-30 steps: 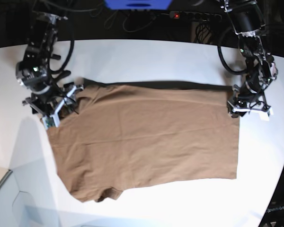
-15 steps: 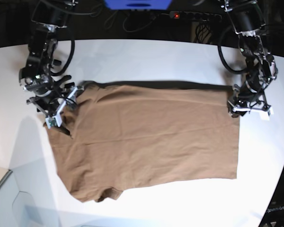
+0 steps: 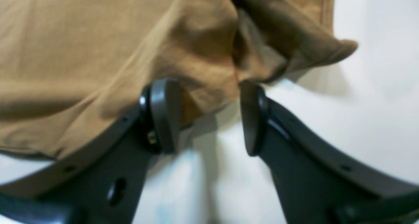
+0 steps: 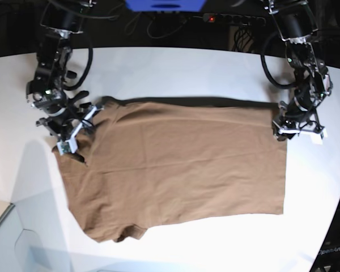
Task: Layout the t-shirt on the table in an organized manner, then fold the t-shirt properly
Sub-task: 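Pull the shirt corners apart with both grippers to smooth it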
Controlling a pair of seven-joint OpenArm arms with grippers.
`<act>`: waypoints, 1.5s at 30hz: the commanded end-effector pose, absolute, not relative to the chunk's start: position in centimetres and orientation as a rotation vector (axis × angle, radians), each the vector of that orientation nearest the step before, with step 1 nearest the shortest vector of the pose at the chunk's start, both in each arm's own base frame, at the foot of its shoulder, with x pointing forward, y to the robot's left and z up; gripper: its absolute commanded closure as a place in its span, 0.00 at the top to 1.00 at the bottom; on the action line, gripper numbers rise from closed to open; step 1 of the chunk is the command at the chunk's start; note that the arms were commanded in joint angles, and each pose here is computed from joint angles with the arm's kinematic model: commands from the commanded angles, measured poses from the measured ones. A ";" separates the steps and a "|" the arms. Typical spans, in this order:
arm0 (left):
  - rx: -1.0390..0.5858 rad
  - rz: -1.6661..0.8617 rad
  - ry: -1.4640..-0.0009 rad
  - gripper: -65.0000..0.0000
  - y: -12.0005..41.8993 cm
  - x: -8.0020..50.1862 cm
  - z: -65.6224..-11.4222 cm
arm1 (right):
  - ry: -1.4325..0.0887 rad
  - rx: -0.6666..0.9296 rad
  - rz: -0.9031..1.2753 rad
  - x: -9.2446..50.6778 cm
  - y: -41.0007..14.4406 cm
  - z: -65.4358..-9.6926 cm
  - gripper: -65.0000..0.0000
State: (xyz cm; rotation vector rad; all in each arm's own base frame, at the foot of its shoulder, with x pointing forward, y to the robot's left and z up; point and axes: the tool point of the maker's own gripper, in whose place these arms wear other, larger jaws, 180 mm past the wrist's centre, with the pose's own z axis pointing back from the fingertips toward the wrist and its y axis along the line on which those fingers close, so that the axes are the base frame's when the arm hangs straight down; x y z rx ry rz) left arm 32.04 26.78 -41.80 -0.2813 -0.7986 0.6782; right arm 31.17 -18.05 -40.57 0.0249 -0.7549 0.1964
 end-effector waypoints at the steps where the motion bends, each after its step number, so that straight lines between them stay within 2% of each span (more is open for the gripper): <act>1: -0.276 0.670 -0.812 0.42 27.1 32.5 -41.2 | -0.788 0.034 0.193 31.9 -17.9 -39.9 0.41; 3: -0.276 0.670 -0.812 0.42 27.1 32.5 -41.2 | -0.770 0.049 0.195 31.7 -17.4 -40.7 0.39; 5: -0.274 0.669 -0.812 0.42 27.2 32.5 -41.2 | -0.763 0.058 0.209 31.6 -16.9 -40.9 0.32; 7: -0.272 0.669 -0.811 0.42 27.3 32.4 -41.2 | -0.768 0.051 0.205 31.5 -17.2 -40.7 0.18; 9: -0.271 0.669 -0.810 0.42 27.3 32.3 -41.2 | -0.785 0.039 0.207 31.6 -17.4 -40.0 0.00; 17: -0.274 0.670 -0.811 0.42 27.2 32.4 -41.2 | -0.839 -0.026 0.227 28.2 -17.6 -37.0 0.00; 21: -0.278 0.670 -0.812 0.42 27.1 32.5 -41.2 | -0.853 -0.066 0.137 24.9 -18.6 -35.5 0.00; 24: -0.284 0.672 -0.813 0.42 27.0 32.5 -41.2 | -0.795 -0.045 0.086 22.0 -17.9 -36.9 0.00; 29: -0.287 0.670 -0.824 0.42 27.0 32.7 -40.8 | -0.707 0.015 0.125 19.2 -15.8 -39.1 0.00; 31: -0.289 0.668 -0.820 0.42 26.9 32.7 -40.8 | -0.698 0.044 0.152 18.8 -14.4 -39.4 0.04; 36: -0.289 0.673 -0.818 0.42 27.1 32.5 -40.8 | -0.692 0.065 0.178 18.5 -13.2 -39.4 0.37; 38: -0.289 0.664 -0.844 0.42 27.2 32.6 -39.9 | -0.696 0.055 0.175 18.4 -13.6 -39.1 0.45; 45: -0.376 0.626 -0.948 0.42 26.8 31.4 -35.3 | -0.717 -0.043 0.105 18.1 -17.6 -38.0 0.47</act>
